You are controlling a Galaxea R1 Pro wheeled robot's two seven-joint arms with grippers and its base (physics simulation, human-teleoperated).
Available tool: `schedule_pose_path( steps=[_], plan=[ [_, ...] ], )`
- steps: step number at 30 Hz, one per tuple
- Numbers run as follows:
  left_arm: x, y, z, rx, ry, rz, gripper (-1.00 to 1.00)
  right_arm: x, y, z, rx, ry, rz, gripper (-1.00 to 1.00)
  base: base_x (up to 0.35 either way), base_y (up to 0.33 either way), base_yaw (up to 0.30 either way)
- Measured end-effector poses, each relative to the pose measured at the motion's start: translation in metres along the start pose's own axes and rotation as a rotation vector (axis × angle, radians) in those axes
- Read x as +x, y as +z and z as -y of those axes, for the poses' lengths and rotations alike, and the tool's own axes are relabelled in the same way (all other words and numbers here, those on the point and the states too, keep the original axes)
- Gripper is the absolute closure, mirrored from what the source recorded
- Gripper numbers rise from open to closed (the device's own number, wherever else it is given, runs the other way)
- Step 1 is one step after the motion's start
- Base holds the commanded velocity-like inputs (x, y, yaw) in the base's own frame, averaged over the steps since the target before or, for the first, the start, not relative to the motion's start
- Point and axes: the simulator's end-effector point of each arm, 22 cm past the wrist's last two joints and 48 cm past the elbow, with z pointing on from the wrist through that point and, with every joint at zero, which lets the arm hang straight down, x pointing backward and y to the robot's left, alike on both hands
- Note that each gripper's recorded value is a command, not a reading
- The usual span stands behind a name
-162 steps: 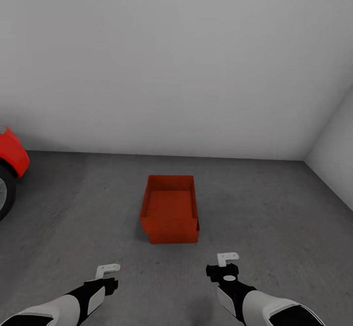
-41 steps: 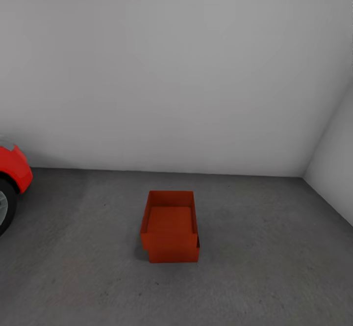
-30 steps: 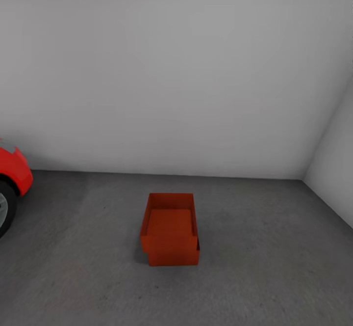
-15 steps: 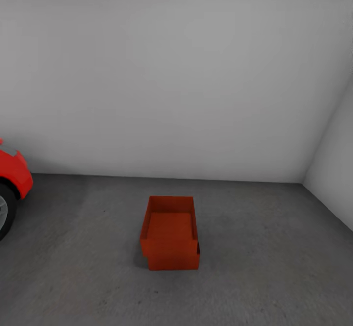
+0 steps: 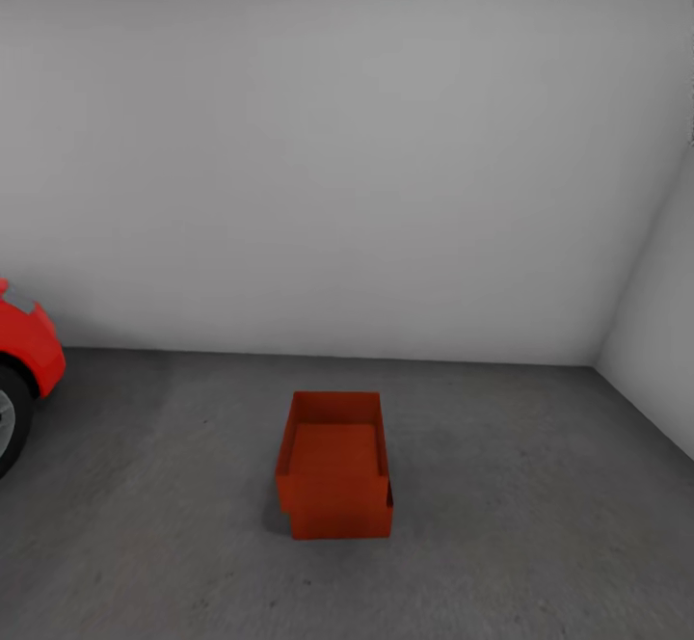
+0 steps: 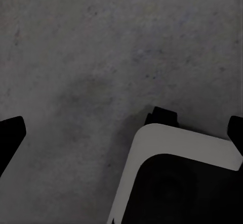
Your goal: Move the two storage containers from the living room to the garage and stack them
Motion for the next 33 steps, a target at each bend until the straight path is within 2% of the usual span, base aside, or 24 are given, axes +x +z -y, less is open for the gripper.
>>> schedule_pose_path(
  steps=[33],
  plan=[
    [-0.021,-0.005,0.004,0.013,-0.012,0.051,-1.0,-0.021,-0.003,-0.002,-0.002,-0.005,0.053,-1.0,0.0,0.0,0.0]
  ],
)
